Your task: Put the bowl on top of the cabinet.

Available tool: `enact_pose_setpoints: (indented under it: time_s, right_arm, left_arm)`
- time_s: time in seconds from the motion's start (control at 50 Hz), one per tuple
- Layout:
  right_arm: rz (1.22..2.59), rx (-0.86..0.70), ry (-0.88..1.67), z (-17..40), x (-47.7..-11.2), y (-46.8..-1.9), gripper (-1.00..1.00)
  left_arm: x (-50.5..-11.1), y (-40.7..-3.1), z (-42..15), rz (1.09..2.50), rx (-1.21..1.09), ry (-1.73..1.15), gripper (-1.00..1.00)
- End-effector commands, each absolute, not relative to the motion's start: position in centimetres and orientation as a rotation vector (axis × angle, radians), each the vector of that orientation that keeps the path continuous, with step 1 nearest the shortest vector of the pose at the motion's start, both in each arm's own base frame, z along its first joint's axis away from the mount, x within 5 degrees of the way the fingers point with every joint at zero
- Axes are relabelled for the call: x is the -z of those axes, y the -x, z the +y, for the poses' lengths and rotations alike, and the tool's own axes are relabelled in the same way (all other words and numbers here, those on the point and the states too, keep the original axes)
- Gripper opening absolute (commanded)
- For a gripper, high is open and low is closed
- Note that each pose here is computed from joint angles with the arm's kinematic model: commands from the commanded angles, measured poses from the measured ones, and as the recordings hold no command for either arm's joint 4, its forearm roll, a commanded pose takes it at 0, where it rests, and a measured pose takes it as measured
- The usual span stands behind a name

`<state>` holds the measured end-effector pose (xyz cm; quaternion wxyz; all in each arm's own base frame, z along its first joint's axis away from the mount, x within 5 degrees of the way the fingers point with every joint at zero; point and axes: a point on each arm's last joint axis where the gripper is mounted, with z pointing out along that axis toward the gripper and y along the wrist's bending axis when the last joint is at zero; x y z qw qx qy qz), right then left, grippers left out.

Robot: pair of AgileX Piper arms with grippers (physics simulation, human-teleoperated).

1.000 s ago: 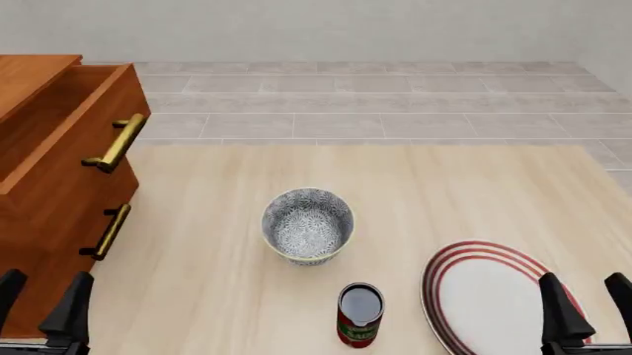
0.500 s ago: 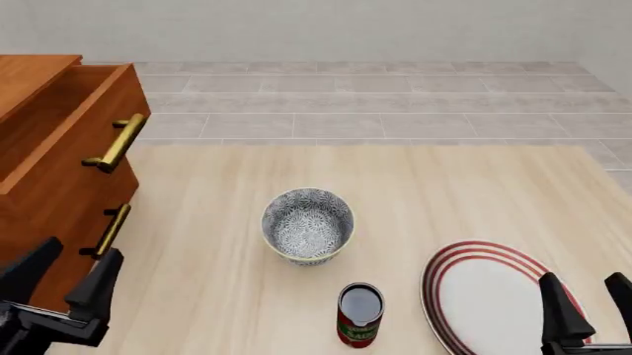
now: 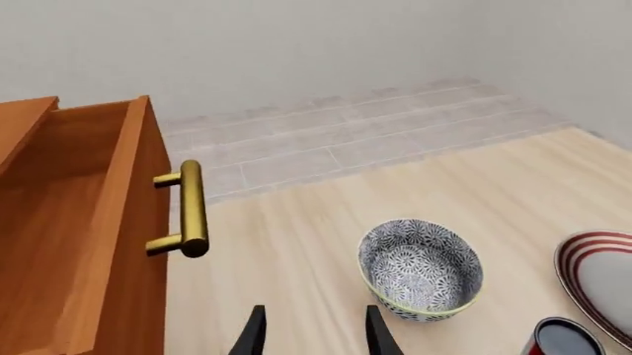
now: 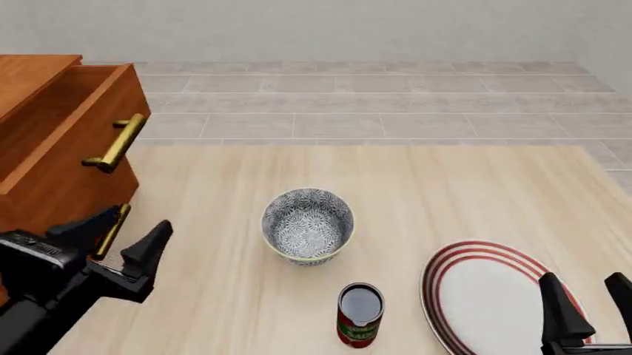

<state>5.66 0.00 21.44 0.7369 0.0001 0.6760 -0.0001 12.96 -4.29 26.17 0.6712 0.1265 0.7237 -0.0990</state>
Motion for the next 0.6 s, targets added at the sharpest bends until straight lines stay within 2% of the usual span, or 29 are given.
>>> enact_pose_setpoints:
  time_s: [0.02,0.18,0.6]
  right_arm:
    - [1.485,0.000,0.000,0.0,-21.4,-5.7,1.00]
    - [1.485,0.000,0.000,0.0,-21.4,-5.7,1.00]
    - [1.485,0.000,0.000,0.0,-21.4,-5.7,1.00]
  left_arm:
    - [-26.1,-16.4,-6.3,1.711,0.267,-0.324,1.00]
    - [-26.4,-18.9,-8.6,1.771,0.311,-0.377,1.00]
    - [-27.8,-21.4,-11.7,1.796,0.352,-0.456,1.00]
